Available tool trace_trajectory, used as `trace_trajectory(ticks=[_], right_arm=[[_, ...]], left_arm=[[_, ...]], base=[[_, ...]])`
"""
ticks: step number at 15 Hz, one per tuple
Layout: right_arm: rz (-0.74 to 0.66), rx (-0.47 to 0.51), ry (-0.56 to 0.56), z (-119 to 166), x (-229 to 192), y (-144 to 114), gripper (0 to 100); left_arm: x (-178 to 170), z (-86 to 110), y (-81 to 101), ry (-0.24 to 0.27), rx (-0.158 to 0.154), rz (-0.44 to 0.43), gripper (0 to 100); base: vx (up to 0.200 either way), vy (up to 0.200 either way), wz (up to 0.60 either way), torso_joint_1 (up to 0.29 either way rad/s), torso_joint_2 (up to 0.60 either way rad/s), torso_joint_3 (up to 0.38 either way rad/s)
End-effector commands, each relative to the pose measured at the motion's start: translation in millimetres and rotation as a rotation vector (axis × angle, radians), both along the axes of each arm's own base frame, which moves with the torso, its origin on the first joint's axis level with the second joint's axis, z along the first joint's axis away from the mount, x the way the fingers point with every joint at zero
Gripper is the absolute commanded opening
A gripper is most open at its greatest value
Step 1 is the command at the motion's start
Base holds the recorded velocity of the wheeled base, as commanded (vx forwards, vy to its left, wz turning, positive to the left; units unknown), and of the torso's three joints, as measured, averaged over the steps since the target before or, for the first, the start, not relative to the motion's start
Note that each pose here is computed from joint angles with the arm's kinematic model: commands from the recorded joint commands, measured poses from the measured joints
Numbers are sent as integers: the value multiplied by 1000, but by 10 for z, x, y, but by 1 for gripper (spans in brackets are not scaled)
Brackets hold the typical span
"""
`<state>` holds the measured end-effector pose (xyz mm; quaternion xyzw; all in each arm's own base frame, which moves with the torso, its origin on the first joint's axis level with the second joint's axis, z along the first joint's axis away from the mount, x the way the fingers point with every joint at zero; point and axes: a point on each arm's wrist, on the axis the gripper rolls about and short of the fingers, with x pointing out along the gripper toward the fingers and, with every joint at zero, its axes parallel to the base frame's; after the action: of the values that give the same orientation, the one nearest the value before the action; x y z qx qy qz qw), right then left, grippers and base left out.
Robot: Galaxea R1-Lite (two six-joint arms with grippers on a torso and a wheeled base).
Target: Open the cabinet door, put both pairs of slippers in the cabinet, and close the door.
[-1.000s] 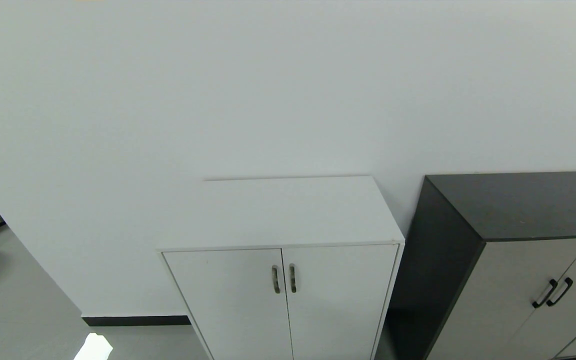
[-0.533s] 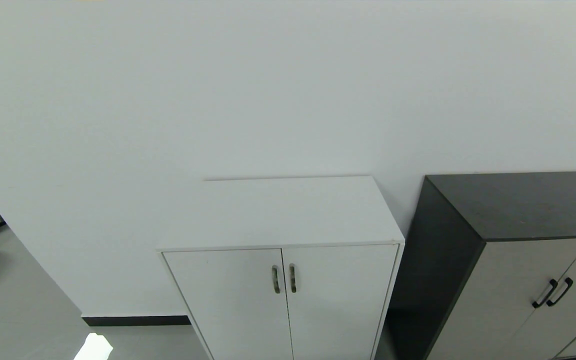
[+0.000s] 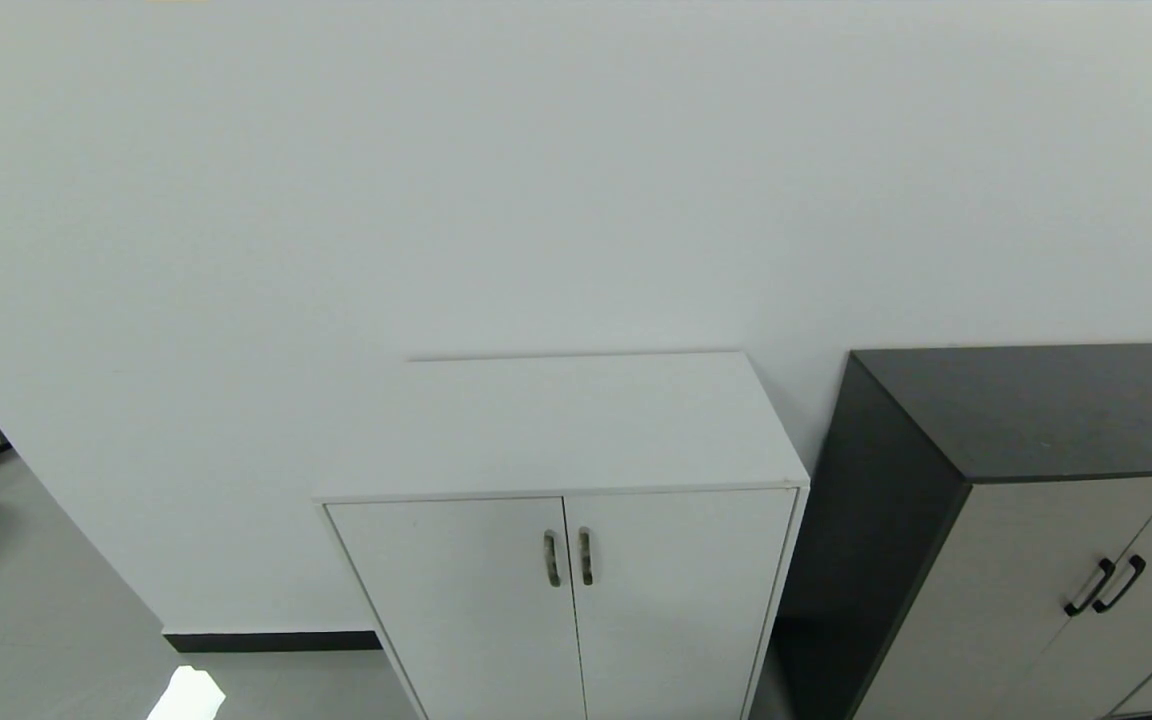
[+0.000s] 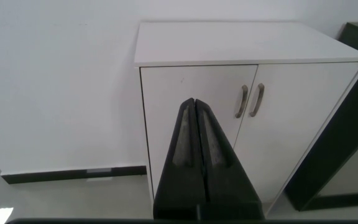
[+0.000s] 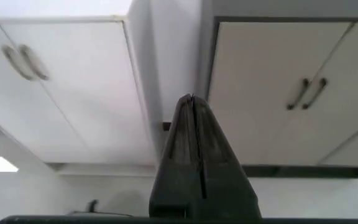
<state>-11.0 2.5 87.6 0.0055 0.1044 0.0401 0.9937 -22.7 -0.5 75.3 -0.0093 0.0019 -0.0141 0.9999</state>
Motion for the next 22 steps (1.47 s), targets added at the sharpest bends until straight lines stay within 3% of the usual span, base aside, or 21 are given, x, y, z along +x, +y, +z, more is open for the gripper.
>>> trace_trajectory(ticks=[1, 3, 5, 7, 10, 12, 22], right_arm=[[167, 84, -10, -8, -15, -18, 0], [113, 41, -103, -42, -71, -44, 0], [19, 5, -117, -95, -38, -60, 0], [22, -1, -108, -100, -39, -59, 0], [-135, -15, -117, -101, -49, -34, 0], [-125, -11, -209, -119, -120, -36, 0], [-124, -11, -209, -119, -120, -35, 0]], left_arm=[[1, 1, 0, 1, -3, 1, 0], [1, -1, 0, 3, -3, 1, 0], [1, -1, 0, 3, 0, 1, 0], [1, -1, 0, 3, -1, 1, 0], [1, 1, 0, 1, 0, 1, 0], [1, 1, 0, 1, 0, -1, 0], [1, -1, 0, 2, 3, 1, 0]], base=[[0, 0, 0, 0, 0, 0], [0, 0, 0, 0, 0, 0], [0, 0, 0, 0, 0, 0], [0, 0, 0, 0, 0, 0], [0, 0, 0, 0, 0, 0], [0, 0, 0, 0, 0, 0], [0, 0, 0, 0, 0, 0]])
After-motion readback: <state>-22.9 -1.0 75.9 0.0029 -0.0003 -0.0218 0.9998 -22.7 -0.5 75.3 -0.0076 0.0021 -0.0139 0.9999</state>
